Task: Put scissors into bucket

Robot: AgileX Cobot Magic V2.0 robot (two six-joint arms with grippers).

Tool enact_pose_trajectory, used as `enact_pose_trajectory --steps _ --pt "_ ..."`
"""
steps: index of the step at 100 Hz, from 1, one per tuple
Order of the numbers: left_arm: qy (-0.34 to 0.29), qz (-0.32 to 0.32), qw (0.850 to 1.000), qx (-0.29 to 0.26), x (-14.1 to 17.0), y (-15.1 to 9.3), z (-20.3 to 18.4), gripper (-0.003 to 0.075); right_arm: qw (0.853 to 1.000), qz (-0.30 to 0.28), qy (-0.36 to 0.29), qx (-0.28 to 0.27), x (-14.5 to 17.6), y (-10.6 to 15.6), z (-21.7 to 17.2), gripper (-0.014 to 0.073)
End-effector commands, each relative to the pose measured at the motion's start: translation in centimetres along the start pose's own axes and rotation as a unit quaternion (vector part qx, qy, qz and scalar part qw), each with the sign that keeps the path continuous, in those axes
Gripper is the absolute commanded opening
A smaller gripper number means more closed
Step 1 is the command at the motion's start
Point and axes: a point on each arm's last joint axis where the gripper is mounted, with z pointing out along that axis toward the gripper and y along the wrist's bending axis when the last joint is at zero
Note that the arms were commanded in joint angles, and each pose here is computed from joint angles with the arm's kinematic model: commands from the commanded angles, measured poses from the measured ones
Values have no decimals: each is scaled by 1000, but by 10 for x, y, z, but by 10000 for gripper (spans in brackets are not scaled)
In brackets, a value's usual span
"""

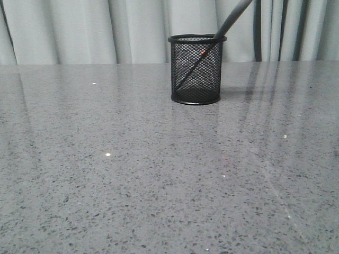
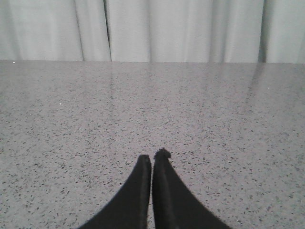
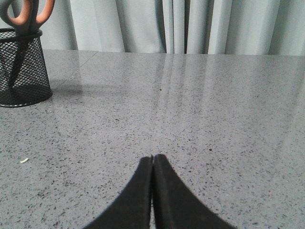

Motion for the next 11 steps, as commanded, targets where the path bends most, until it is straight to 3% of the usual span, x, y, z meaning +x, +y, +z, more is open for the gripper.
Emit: enact_pose_trajectory --steps 1,11 --pt "-28 -9 1000 0 6 0 0 -20 998 -7 -54 6 -8 -1 -2 -46" --pt "-28 -9 1000 0 6 0 0 -20 998 -7 -54 6 -8 -1 -2 -46"
